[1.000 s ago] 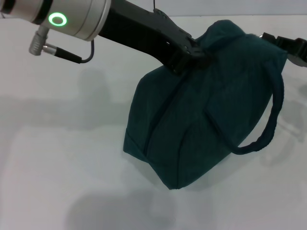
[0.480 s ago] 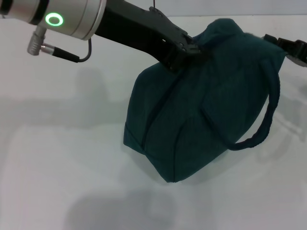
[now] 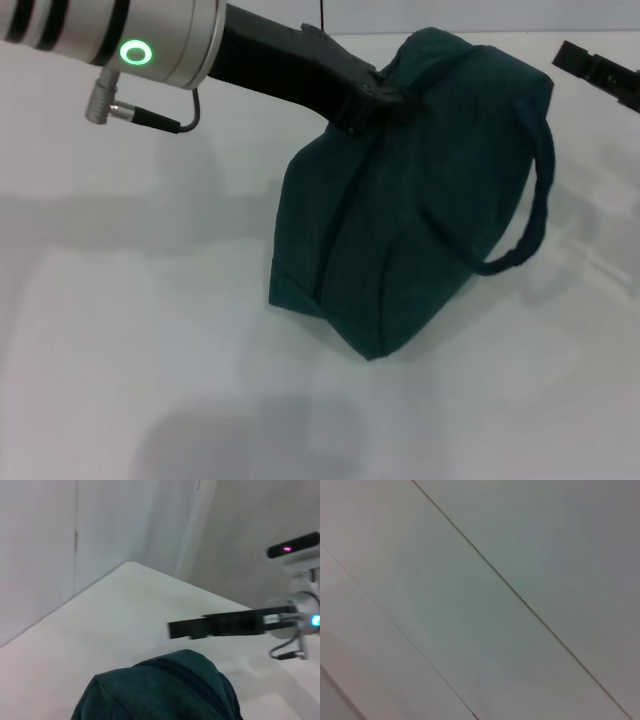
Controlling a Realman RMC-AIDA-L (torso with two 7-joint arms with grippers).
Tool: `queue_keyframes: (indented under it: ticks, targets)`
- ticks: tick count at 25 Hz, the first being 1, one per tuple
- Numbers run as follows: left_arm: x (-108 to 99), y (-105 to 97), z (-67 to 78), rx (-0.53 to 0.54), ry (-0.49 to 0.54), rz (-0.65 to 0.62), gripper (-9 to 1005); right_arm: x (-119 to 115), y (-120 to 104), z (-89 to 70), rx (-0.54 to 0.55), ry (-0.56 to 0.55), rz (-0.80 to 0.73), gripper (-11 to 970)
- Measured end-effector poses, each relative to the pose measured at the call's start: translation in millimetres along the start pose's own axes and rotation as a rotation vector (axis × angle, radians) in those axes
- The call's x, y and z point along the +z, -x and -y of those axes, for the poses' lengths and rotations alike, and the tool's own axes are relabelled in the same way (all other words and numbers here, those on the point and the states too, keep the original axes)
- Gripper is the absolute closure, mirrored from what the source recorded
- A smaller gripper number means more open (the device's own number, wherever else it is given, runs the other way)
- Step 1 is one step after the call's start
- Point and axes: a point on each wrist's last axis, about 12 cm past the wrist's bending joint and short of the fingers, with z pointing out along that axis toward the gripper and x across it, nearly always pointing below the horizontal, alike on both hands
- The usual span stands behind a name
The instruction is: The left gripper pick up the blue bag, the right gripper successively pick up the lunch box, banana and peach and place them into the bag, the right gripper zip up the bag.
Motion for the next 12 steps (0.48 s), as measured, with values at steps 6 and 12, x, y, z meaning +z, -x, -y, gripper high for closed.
queue_keyframes:
  ticks: [6, 12]
  targets:
    - [6, -9, -17.2, -0.038, 0.056, 0.011, 875, -20, -5, 1.2, -0.008, -0.022, 0.035, 530]
    - [2, -15, -24.9, -0.074, 0.087, 0.042, 869, -29, -8, 0.8, -0.006, -0.028, 0.038, 351]
